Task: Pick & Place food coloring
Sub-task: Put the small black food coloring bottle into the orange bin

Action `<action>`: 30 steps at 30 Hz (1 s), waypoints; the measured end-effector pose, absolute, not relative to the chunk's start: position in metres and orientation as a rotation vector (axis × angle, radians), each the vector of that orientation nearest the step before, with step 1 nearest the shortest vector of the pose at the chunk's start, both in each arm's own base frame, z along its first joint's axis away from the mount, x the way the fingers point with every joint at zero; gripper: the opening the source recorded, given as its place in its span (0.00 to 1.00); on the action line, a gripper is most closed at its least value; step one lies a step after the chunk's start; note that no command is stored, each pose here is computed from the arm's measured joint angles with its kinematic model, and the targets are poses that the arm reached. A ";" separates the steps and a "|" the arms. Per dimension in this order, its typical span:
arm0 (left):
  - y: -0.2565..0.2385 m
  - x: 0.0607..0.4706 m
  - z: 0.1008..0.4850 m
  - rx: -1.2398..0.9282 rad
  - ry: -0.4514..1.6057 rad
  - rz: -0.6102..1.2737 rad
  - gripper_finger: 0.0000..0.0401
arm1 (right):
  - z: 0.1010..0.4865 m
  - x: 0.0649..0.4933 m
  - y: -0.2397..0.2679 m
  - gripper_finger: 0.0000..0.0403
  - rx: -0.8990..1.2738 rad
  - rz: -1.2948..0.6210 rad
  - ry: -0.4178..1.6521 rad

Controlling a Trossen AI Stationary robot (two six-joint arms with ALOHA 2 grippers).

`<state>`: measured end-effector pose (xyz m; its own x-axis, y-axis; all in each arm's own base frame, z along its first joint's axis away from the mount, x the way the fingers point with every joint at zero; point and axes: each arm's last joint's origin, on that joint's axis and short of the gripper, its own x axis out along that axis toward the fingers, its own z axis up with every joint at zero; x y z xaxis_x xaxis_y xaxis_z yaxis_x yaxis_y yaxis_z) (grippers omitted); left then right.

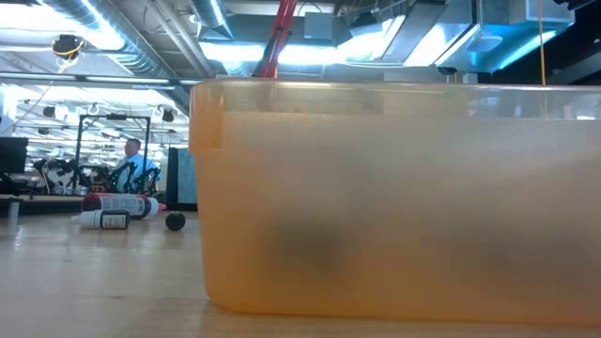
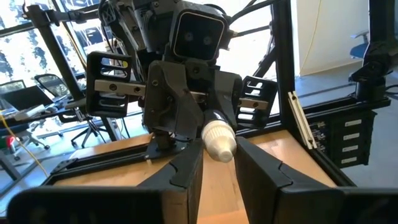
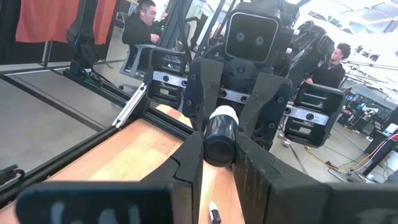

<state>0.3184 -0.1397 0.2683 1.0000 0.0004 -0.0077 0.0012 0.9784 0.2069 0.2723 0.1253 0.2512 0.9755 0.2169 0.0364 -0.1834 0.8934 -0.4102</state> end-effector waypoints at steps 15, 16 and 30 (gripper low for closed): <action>-0.140 0.318 0.268 0.209 0.008 -0.001 0.27 | 0.251 0.272 0.125 0.19 -0.419 0.207 -0.076; -0.140 0.318 0.268 0.209 0.008 0.000 0.28 | 0.251 0.272 0.125 0.19 -0.419 0.207 -0.077; -0.139 0.318 0.268 0.247 0.017 0.024 0.13 | 0.251 0.272 0.125 0.20 -0.434 0.203 -0.080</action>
